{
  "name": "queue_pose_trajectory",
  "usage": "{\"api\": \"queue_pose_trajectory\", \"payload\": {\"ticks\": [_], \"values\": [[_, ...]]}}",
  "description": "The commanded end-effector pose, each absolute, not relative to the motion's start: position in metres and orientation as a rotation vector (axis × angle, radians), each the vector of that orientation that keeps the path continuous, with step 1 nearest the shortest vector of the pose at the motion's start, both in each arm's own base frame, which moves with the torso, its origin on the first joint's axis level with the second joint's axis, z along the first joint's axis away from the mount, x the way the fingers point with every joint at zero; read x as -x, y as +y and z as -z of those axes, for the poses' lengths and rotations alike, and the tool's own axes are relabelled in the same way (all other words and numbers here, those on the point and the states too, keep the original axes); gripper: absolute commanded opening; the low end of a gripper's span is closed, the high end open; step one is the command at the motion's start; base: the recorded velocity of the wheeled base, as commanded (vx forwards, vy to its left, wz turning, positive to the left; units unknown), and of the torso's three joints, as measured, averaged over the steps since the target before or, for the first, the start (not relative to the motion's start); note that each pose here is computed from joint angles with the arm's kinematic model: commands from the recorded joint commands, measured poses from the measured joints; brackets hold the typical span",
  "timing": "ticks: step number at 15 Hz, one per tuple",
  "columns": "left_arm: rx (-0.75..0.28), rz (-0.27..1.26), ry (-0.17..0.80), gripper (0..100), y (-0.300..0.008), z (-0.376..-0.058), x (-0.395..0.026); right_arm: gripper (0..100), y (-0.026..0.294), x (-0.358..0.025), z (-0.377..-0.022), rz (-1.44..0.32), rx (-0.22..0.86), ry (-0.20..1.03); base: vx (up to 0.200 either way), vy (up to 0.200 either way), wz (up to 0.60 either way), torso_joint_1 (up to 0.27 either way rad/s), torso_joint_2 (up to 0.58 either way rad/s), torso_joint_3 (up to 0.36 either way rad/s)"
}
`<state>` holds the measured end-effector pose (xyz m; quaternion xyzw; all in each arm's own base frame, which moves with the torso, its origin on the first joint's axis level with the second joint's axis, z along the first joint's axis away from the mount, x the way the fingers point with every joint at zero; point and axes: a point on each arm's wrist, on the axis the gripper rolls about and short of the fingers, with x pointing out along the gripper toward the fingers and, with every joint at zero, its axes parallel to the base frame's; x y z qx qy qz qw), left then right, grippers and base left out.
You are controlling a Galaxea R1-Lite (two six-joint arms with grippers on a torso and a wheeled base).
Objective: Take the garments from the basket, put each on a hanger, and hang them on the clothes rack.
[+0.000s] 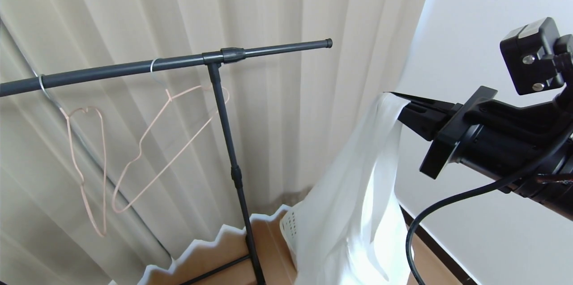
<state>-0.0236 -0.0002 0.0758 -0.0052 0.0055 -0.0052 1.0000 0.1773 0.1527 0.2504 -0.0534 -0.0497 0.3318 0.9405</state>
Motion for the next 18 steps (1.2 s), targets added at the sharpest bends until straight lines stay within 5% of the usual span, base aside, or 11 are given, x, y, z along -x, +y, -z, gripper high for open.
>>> {"api": "queue_pose_trajectory", "payload": {"ticks": [1, 15, 18], "values": [[0.011, 0.008, 0.012, 100, -0.0002, -0.0758, 0.0235, 0, 0.1535, -0.1779, -0.2489, -0.678, 0.112, -0.096, 0.0, 0.0, 0.0, 0.173, -0.41, -0.227], [0.011, 0.008, 0.011, 100, -0.0002, -0.076, 0.0235, 0, 0.1517, -0.1767, -0.2452, -0.651, 0.148, -0.096, 0.0, 0.0, 0.0, 0.146, -0.32, -0.182], [0.011, 0.008, 0.011, 100, -0.0002, -0.076, 0.0235, 0, 0.1499, -0.1796, -0.2435, -0.638, 0.151, -0.088, 0.0, 0.0, 0.6, 0.012, -0.02, -0.009]]}}
